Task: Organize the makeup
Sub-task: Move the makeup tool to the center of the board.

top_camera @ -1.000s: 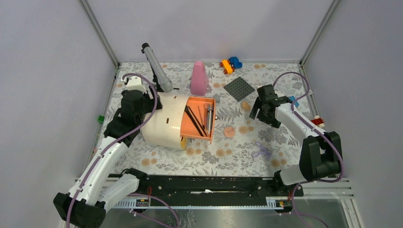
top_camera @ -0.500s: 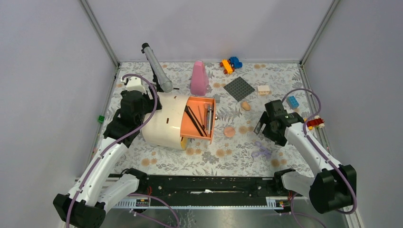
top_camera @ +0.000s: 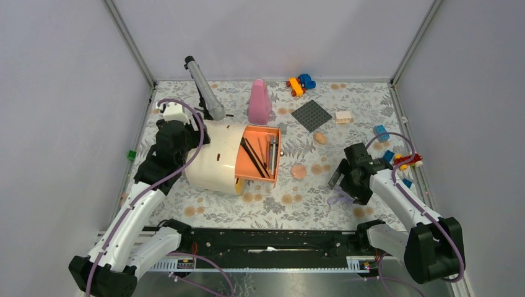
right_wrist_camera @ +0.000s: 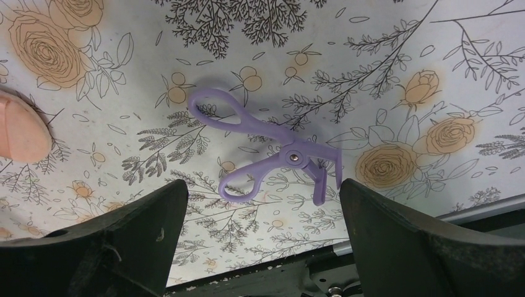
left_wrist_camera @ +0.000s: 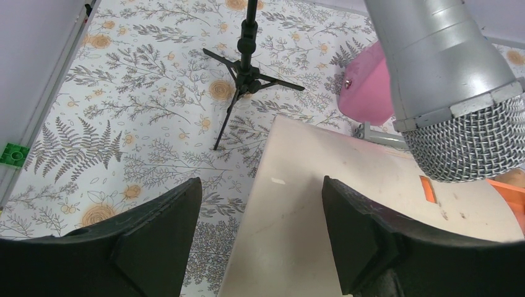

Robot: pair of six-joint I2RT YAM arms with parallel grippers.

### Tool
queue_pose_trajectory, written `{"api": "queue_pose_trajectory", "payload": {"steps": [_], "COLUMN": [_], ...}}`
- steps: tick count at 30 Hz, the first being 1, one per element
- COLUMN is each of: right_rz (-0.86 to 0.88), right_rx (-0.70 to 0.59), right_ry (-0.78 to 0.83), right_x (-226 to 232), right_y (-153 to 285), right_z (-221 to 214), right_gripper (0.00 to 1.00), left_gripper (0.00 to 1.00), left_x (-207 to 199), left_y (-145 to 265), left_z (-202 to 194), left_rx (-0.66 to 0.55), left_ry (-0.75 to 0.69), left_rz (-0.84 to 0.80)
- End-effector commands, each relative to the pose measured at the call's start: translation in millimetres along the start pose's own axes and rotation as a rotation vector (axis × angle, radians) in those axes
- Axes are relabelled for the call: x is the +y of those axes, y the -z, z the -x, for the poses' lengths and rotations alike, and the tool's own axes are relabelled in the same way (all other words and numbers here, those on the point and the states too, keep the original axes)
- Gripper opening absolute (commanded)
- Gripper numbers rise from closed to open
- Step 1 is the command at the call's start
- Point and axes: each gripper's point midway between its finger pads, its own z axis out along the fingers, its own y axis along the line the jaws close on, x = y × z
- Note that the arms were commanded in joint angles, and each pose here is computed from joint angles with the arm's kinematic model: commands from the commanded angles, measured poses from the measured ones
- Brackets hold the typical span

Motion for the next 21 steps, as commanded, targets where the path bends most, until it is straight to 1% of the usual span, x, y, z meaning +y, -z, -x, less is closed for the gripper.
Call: {"api": "queue_pose_trajectory", "payload": {"steps": [1,7,10,16,21], "right_rz": [0.044,0.095,0.161,0.368,0.59], "right_rx": [0.007,0.064,0.088,0.034,0.033], "right_ry": [-0.043,-0.047,-0.045,-0.046,0.006], "right_x": [7,21,36,84,135], "right_y": [-2,-15,-17,-2,17], "right_z": [-3,-11,-12,12,28], "right_gripper": [1.0,0.99,0.99,0.99,0.99], "left_gripper": [0.78,0.78,0.78,0.78,0.79], "left_x": [6,3,3,3,4], "left_y": [2,2,2,2,2], "left_z": [1,1,1,1,1], "left_rx": [-0.014,-0.012,-0.01,-0.012,-0.011], "left_ry": [-0.005,-0.004,-0.004,-0.004,-0.004], "left_rz": [0.016,0.004,0.003,0.004,0.007]}}
